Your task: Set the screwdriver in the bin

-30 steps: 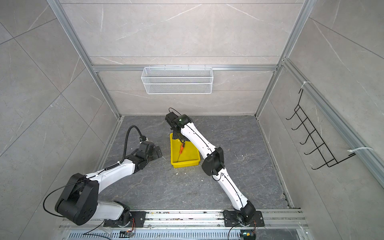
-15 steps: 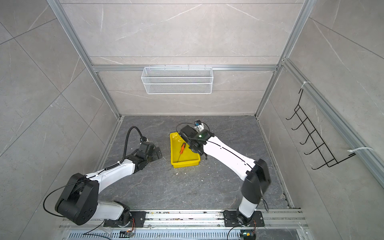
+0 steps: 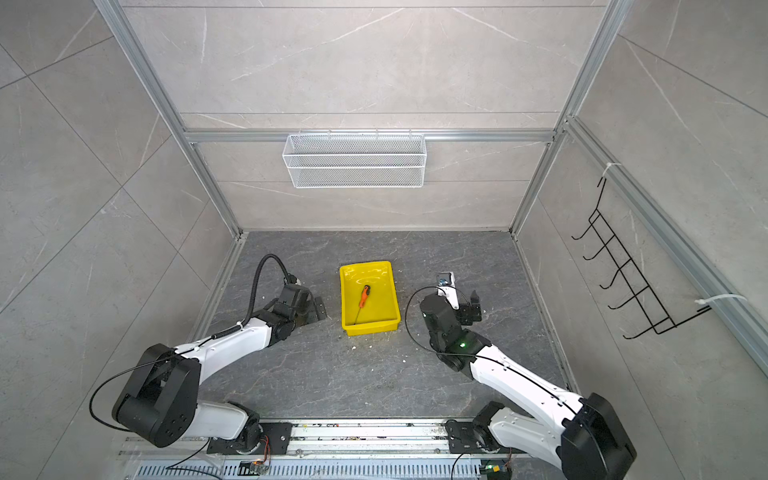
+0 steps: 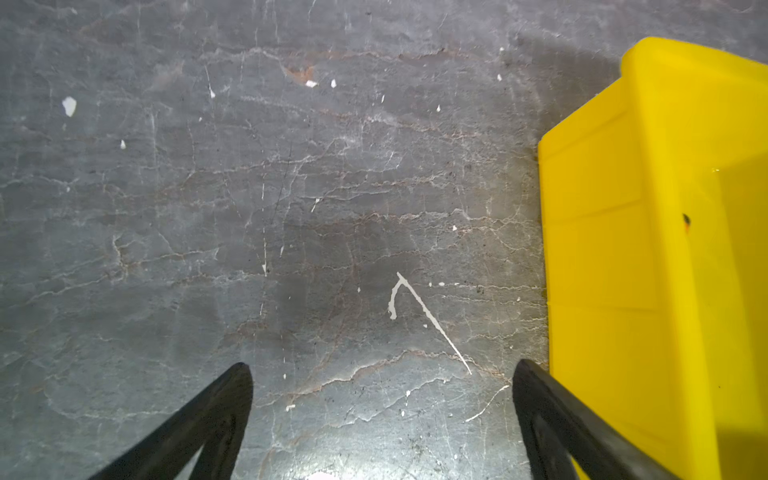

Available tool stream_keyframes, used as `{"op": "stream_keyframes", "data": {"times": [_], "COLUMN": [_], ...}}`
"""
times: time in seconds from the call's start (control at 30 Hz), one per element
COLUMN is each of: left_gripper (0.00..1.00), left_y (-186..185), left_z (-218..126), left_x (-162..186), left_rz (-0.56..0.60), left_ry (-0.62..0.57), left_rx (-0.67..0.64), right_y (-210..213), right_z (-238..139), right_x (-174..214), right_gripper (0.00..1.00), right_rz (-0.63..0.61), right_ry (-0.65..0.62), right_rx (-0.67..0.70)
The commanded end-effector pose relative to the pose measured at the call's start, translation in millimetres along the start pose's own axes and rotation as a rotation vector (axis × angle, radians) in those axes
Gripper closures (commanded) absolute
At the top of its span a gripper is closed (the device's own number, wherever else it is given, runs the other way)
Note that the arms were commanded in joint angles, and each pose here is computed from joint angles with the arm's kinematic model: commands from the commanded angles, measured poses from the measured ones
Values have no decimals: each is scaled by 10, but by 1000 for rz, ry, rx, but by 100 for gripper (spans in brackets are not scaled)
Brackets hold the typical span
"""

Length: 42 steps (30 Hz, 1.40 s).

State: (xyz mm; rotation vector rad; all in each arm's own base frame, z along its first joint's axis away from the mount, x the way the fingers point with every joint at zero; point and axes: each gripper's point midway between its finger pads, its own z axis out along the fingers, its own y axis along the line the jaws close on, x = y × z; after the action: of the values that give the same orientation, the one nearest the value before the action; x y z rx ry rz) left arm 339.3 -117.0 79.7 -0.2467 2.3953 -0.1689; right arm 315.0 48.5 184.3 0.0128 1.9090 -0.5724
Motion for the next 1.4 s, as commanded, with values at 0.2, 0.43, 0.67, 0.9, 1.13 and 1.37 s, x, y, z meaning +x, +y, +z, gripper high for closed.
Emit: {"op": "stream_keyframes", "data": {"times": [0.2, 0.43, 0.67, 0.9, 1.13, 1.37], "left_gripper": [0, 0, 0, 0, 0, 0], "left_y": [162, 533, 728, 1242, 1422, 1428], "left_z": [-324, -623, -445, -286, 28, 126], "left_x": [-445, -789, -691, -667, -715, -706], "left_rz": [186, 342, 510, 270, 180, 167], "left_ry": [-228, -427, -491, -540, -581, -500], "left_rx": [-86, -339, -391, -283, -244, -215], "right_y": [79, 62, -167, 207, 220, 231], "right_z": [477, 765, 914, 1009, 1019, 1031], "right_x": [410, 350, 536, 634, 579, 585], "right_gripper": [0, 0, 1, 1, 1, 1], "right_rz": [124, 153, 317, 245, 245, 246], "right_ry": [-30, -48, -55, -5, -39, -35], "right_rx": [2, -23, -65, -280, -290, -292]}}
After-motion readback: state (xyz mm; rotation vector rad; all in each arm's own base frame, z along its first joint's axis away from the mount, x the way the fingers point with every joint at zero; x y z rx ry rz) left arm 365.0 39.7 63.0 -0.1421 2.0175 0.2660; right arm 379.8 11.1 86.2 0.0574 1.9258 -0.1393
